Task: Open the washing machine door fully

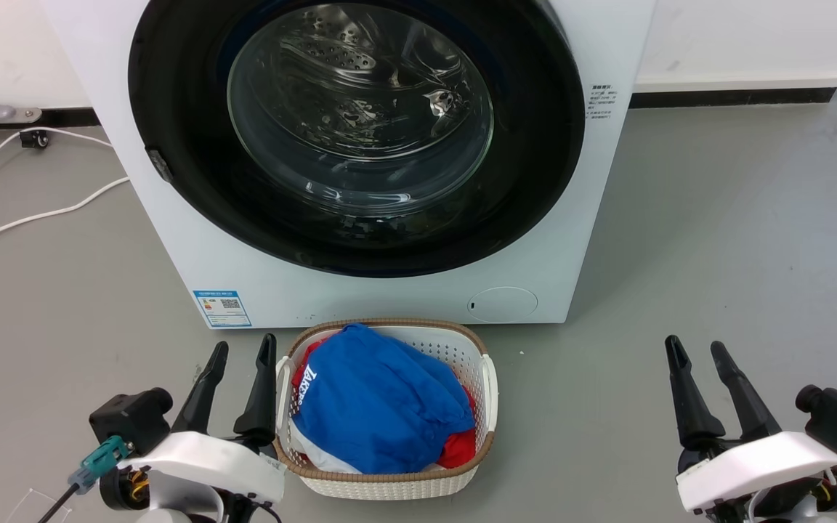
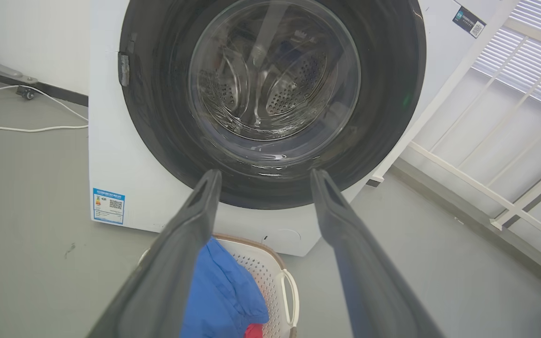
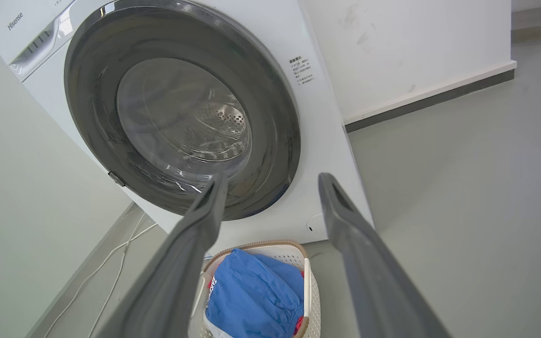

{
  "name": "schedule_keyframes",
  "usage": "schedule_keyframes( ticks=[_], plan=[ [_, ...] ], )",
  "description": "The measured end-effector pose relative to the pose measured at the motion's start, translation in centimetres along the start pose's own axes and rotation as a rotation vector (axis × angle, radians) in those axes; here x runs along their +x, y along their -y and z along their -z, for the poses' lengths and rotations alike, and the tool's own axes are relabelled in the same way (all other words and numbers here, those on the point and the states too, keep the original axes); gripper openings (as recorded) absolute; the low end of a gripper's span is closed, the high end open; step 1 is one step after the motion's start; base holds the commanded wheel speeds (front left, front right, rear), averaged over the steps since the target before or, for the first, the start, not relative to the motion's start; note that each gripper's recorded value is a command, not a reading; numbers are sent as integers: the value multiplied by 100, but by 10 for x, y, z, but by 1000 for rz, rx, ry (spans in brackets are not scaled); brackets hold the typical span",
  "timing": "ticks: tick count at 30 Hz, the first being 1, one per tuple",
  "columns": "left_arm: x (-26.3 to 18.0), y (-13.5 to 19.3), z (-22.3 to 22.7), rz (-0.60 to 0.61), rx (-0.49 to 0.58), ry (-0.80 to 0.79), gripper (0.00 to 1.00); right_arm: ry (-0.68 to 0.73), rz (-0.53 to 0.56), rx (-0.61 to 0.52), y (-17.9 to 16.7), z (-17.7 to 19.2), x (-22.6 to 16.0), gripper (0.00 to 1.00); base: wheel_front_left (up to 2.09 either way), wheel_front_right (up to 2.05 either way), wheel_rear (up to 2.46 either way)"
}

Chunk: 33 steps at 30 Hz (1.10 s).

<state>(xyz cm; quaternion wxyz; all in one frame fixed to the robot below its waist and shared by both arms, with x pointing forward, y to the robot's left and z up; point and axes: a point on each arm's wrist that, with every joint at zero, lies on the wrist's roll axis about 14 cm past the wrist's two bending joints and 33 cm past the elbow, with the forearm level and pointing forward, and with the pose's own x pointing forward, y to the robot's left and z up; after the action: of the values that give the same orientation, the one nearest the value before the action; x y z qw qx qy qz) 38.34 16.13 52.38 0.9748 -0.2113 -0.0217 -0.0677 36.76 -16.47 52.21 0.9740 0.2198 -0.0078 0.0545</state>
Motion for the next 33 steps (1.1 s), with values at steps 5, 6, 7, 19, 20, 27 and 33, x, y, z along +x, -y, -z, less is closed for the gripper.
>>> schedule_keyframes(
  ticks=[5,6,7,19,20,27,33],
  plan=[
    [0,1,0,11,67,-1,100,-2,-7,-63,-2,-1,-1,100,0,0,0],
    [0,2,1,15,77,-1,100,-3,-7,-76,-2,-1,-1,100,0,0,0],
    [0,3,2,19,85,-2,100,-5,-8,-89,-3,0,-2,100,0,0,0],
    [-1,8,7,46,191,-9,100,2,-23,-208,-8,-4,-4,100,0,0,0],
    [-1,8,7,48,199,-8,100,2,-24,-218,-8,-4,-4,100,0,0,0],
    [0,10,8,62,252,-4,100,-1,-25,-276,-8,-3,-6,100,0,0,0],
    [0,11,9,68,284,0,100,6,-31,-319,-10,-4,-7,100,0,0,0]
  ],
)
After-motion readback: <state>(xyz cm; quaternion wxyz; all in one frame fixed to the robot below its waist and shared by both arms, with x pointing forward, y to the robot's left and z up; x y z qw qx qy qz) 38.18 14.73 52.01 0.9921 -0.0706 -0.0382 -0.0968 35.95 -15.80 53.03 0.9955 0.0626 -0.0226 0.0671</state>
